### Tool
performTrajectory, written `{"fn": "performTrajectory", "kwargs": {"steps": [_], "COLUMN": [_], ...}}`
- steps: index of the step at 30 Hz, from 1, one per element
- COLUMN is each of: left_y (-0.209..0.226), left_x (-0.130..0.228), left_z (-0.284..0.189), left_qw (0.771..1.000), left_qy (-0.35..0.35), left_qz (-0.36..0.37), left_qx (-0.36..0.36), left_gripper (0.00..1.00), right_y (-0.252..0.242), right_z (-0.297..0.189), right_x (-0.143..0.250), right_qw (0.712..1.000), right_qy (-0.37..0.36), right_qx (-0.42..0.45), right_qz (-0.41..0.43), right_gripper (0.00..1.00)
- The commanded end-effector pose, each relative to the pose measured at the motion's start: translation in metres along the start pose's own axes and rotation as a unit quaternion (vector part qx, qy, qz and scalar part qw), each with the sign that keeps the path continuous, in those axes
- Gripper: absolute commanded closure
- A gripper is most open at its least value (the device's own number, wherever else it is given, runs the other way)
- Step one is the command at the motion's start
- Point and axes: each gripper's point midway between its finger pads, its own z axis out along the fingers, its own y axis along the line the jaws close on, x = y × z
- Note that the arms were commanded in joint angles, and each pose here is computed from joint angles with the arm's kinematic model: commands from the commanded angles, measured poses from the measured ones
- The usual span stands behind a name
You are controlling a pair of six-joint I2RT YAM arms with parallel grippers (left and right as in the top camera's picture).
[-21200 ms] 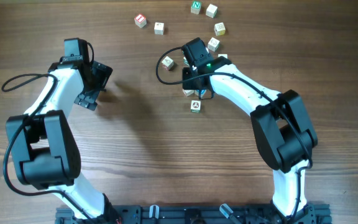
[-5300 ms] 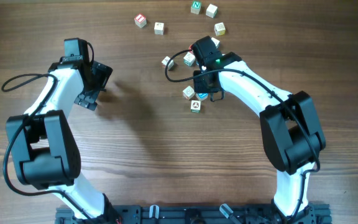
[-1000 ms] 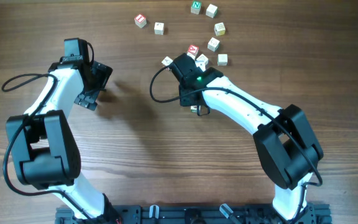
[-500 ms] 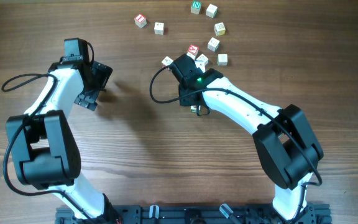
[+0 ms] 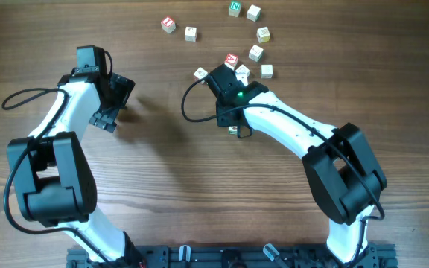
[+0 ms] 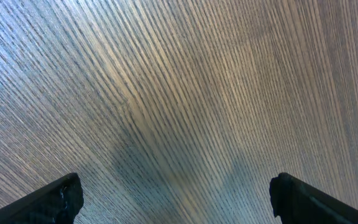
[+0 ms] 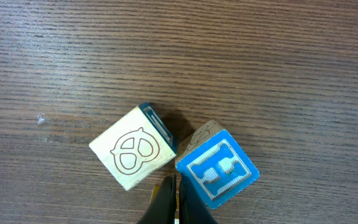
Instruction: Form a circle
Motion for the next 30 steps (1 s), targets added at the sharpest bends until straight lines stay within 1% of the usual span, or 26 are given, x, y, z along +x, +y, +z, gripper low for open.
{"fn": "performTrajectory", "kwargs": {"steps": [1, 12, 14, 30], "left_y": [0.0013, 0.0013, 0.0013, 0.0013], "left_x": [0.0003, 0.0003, 0.0003, 0.0003], "left_z": [0.004, 0.004, 0.004, 0.004], "left_qw": [1.0, 1.0, 1.0, 1.0], "left_qy": [0.003, 0.003, 0.003, 0.003], "left_qz": [-0.005, -0.005, -0.005, -0.005], "left_qx": [-0.004, -0.004, -0.004, -0.004], "left_gripper": [0.0, 0.0, 0.0, 0.0], "right_y": [-0.0059, -0.0052, -0.0079, -0.0115], "right_z": [0.0104, 0.0105, 0.0104, 0.0102], "right_x": [0.0055, 0.0038, 0.0028, 0.0002], "right_qw": [1.0, 1.0, 1.0, 0.999], "right_qy": [0.008, 0.004, 0.001, -0.007], "right_qx": [0.015, 0.014, 0.021, 0.032], "right_qz": [-0.003, -0.002, 0.01, 0.024], "right_gripper": [0.95, 0.96, 0.95, 0.95]}}
